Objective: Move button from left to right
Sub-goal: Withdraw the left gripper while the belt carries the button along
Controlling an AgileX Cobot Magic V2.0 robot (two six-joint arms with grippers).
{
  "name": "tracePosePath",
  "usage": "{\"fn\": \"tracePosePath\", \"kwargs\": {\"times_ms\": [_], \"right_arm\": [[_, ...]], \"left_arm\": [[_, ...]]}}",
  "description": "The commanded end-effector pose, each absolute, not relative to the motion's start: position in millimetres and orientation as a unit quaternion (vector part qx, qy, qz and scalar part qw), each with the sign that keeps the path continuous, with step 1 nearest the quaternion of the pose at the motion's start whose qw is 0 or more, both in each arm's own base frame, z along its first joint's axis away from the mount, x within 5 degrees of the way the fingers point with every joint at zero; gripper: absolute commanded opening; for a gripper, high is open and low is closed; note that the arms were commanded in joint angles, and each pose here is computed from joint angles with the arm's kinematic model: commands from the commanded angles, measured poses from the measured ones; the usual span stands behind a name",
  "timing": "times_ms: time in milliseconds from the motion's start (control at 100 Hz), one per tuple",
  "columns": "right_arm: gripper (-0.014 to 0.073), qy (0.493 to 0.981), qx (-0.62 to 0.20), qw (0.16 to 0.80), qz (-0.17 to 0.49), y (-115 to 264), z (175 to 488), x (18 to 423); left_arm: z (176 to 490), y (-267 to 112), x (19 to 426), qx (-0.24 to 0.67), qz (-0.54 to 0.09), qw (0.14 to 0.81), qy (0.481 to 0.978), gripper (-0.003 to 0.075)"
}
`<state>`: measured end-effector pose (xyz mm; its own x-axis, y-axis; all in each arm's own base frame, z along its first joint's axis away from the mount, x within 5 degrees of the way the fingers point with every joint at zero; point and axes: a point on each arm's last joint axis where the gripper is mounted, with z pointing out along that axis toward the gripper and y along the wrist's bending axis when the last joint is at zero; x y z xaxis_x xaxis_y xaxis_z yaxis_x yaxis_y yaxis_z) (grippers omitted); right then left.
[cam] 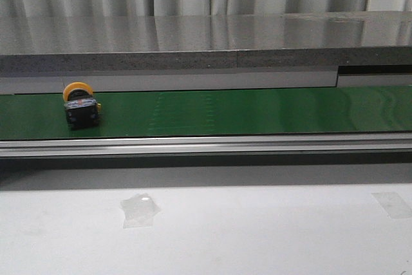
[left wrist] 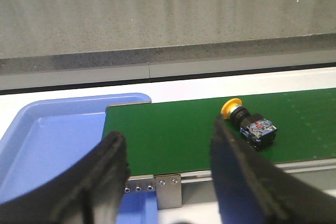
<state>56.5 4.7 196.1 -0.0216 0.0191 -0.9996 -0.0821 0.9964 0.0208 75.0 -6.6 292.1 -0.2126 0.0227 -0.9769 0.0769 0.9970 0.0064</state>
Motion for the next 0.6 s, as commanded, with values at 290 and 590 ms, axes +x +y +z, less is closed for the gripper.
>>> {"fn": "tracePosePath", "kwargs": {"times_ms": [290, 590], "right_arm": [[-0.0067, 0.673, -0.023, 0.739, 0.03, 4.1, 209.8, 54.1], [-0.0067, 0.671, -0.023, 0.74, 0.03, 4.1, 210.1, 54.1]], "left_arm": [[307.8, -6.4, 76.1, 0.025, -0.026, 0.665, 0.746, -0.002], [307.8, -6.4, 76.1, 0.025, -0.026, 0.665, 0.746, -0.002]]}}
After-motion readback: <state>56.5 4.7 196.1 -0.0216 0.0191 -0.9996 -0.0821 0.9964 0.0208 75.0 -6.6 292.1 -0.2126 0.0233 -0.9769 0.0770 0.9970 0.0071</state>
